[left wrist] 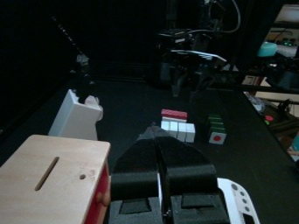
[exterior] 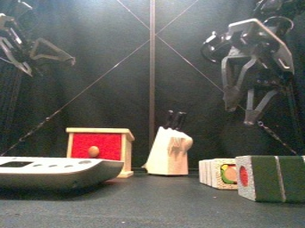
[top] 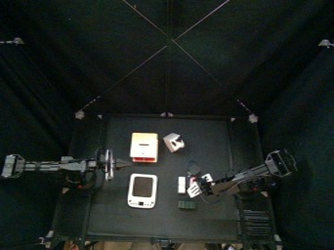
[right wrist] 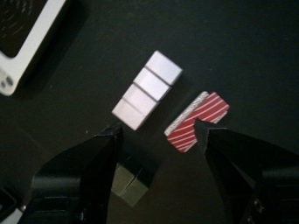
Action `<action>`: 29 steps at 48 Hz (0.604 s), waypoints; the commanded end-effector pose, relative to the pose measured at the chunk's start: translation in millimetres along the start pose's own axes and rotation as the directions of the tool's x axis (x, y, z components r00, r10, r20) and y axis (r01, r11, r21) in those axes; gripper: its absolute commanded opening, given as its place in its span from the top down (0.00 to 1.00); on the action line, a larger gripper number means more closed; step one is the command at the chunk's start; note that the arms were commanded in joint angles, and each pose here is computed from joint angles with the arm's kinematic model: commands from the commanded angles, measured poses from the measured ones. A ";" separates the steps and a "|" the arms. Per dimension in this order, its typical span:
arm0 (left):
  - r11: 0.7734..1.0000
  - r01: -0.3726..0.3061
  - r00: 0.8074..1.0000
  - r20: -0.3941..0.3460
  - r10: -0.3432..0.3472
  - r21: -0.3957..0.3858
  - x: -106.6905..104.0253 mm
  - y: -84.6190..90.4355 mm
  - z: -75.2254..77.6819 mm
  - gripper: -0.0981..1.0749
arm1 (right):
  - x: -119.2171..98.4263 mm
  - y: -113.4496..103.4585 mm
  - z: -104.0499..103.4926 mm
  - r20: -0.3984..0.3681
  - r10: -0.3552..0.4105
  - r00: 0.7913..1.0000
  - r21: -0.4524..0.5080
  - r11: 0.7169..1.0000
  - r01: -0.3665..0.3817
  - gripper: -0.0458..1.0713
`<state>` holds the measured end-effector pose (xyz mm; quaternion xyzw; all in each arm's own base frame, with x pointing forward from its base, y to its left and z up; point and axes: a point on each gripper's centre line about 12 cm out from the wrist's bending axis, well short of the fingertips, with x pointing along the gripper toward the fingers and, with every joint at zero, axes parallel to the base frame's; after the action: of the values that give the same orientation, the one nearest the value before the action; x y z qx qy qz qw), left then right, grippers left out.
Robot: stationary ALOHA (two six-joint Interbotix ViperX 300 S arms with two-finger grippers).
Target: Grab green sushi roll
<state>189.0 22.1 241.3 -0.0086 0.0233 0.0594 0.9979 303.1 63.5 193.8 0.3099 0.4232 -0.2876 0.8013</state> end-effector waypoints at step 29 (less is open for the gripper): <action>1.000 -0.003 1.000 0.011 0.003 -0.002 1.6 0.6 4.5 0.93 | 5.2 51.9 -45.7 -0.082 0.209 0.974 -0.347 0.911 -0.225 0.11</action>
<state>189.0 22.1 240.4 -0.0086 0.0249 0.0594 0.9979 314.2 118.4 173.5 0.2053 0.4609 -0.1347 0.8528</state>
